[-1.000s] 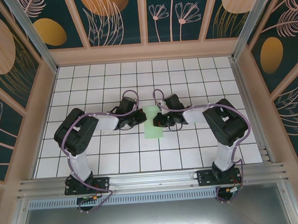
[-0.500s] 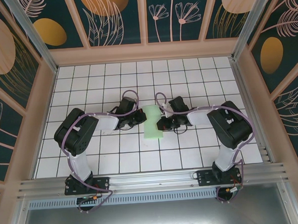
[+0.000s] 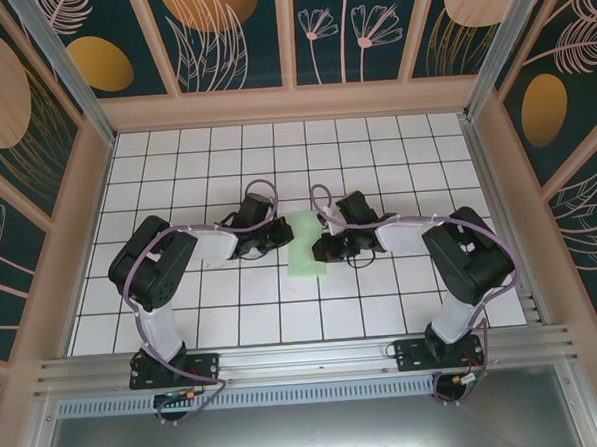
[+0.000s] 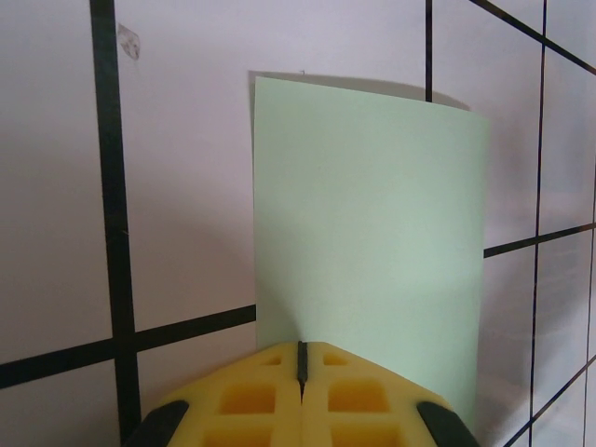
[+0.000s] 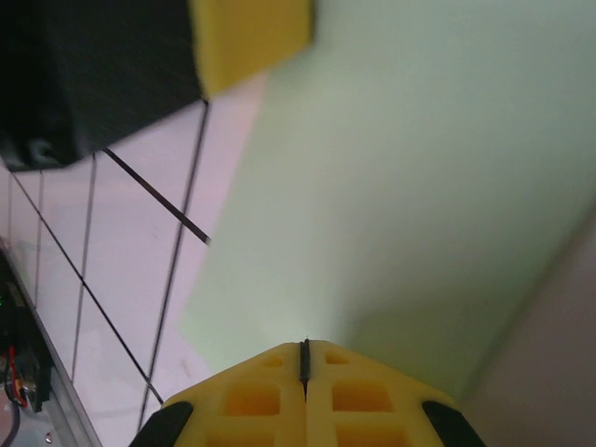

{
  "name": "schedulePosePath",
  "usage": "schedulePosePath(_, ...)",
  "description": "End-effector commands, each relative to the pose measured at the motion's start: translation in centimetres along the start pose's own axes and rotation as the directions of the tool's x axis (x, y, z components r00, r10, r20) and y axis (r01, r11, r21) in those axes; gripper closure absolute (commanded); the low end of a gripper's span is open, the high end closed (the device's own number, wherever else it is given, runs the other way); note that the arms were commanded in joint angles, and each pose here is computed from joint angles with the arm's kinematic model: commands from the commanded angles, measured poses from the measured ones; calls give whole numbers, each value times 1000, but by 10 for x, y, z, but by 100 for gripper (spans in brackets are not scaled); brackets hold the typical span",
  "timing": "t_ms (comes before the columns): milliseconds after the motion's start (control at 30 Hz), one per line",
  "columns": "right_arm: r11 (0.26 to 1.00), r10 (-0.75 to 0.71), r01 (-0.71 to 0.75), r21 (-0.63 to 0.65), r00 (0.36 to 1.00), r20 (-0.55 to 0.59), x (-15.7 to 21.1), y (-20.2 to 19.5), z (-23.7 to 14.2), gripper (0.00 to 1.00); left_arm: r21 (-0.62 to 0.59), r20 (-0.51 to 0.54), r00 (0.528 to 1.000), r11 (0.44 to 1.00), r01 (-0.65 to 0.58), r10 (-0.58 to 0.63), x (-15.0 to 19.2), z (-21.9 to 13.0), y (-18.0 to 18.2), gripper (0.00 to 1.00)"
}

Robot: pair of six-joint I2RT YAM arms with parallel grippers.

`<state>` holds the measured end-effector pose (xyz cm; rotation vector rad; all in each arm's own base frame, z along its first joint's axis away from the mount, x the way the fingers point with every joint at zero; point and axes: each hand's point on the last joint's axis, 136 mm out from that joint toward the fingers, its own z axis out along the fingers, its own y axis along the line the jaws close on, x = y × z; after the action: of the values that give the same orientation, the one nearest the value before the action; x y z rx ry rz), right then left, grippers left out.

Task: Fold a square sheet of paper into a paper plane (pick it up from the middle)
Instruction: Fold the square sheet of paper in half at the center of the table.

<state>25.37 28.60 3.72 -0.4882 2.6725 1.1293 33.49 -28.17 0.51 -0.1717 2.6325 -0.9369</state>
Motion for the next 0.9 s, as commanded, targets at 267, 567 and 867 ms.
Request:
schedulePosePath(267, 1000, -3, 3, 5, 998, -59, 12, -8, 10, 100, -416, -141, 981, 907, 67, -137, 70, 5, 123, 100)
schedulePosePath(567, 999, 50, -49, 10, 992, -119, 49, -15, 4, 100, -436, -139, 980, 897, 72, -146, 70, 5, 127, 100)
schedulePosePath(867, 997, 74, -72, 22, 990, -124, 72, -16, -8, 100, -458, -127, 979, 885, 82, -157, 70, 6, 132, 100)
